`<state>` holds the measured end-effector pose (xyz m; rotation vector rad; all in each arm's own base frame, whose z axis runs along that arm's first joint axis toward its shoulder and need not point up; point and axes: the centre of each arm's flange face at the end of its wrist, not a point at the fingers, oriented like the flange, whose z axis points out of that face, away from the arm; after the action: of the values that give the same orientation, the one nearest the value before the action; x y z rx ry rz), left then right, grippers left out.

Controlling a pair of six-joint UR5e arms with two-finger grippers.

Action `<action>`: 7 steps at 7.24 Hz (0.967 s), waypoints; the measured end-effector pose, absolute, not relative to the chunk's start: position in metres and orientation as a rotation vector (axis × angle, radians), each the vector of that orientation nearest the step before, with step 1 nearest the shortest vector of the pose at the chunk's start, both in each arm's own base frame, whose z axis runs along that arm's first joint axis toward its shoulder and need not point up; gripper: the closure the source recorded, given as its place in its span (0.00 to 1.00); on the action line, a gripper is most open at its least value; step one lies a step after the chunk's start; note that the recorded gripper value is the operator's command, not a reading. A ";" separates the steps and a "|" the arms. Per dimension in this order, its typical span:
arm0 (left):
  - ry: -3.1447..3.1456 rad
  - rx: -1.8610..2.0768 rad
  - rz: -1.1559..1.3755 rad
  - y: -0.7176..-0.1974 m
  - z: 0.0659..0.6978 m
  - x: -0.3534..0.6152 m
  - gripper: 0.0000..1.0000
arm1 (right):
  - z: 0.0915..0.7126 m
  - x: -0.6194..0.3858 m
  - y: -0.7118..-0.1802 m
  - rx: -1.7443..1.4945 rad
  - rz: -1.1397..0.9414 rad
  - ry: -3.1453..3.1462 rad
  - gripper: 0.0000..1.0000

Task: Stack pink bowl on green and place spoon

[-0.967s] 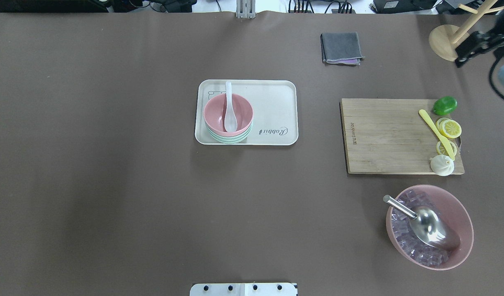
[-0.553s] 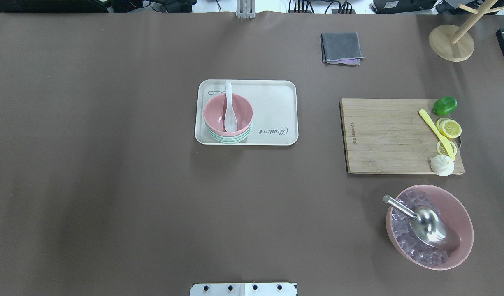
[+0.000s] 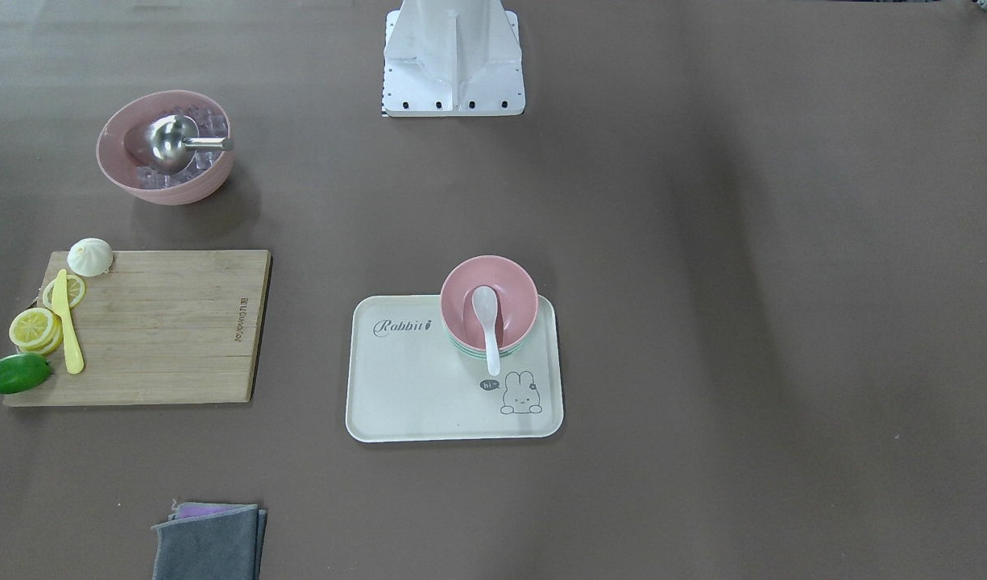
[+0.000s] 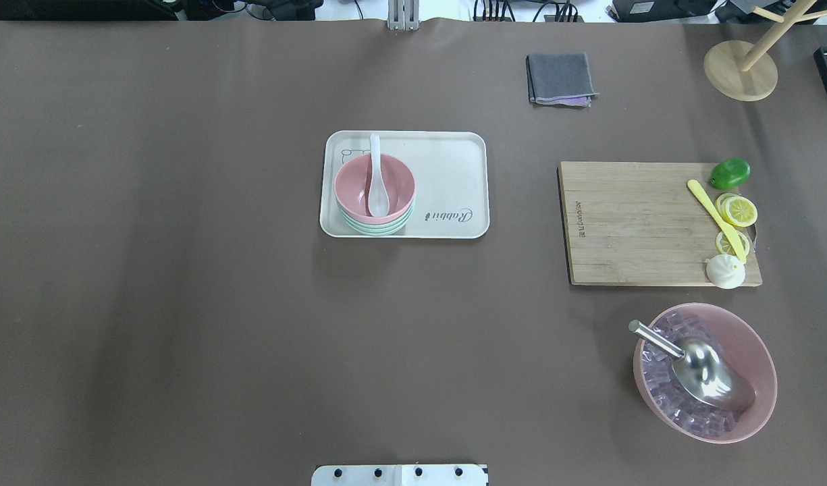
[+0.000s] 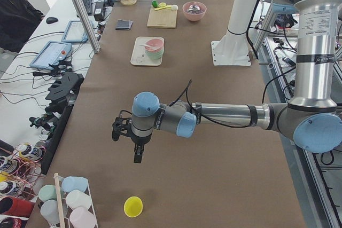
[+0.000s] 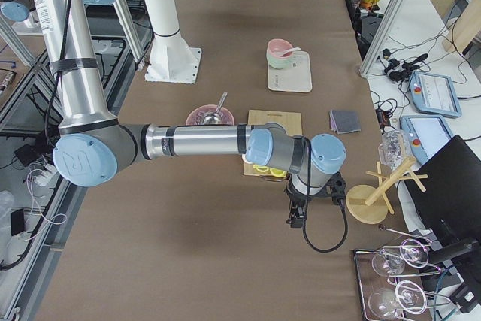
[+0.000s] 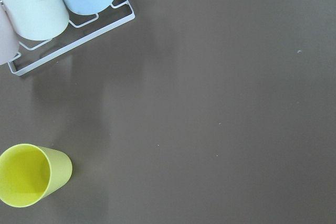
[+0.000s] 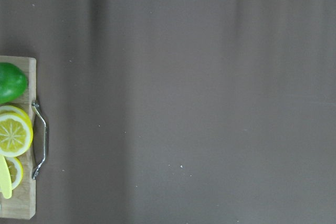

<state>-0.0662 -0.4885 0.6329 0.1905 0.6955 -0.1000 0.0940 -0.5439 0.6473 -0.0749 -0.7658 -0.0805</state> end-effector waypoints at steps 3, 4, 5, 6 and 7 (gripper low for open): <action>0.689 0.151 -0.112 -0.482 0.640 -0.067 0.02 | 0.680 0.096 -0.514 -0.052 -0.059 -0.764 0.00; 0.689 0.143 -0.114 -0.483 0.640 -0.067 0.02 | 0.680 0.095 -0.512 -0.047 -0.053 -0.765 0.00; 0.688 0.135 -0.117 -0.484 0.639 -0.066 0.02 | 0.674 0.095 -0.515 -0.039 -0.044 -0.765 0.00; 0.688 0.127 -0.119 -0.485 0.639 -0.066 0.02 | 0.663 0.095 -0.519 -0.031 -0.022 -0.763 0.00; 0.688 0.123 -0.120 -0.485 0.638 -0.066 0.02 | 0.653 0.094 -0.523 -0.024 0.003 -0.762 0.00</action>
<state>-0.0659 -0.4854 0.6382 0.1233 0.6884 -0.1197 0.0945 -0.5230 0.6527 -0.0244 -0.7620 0.0030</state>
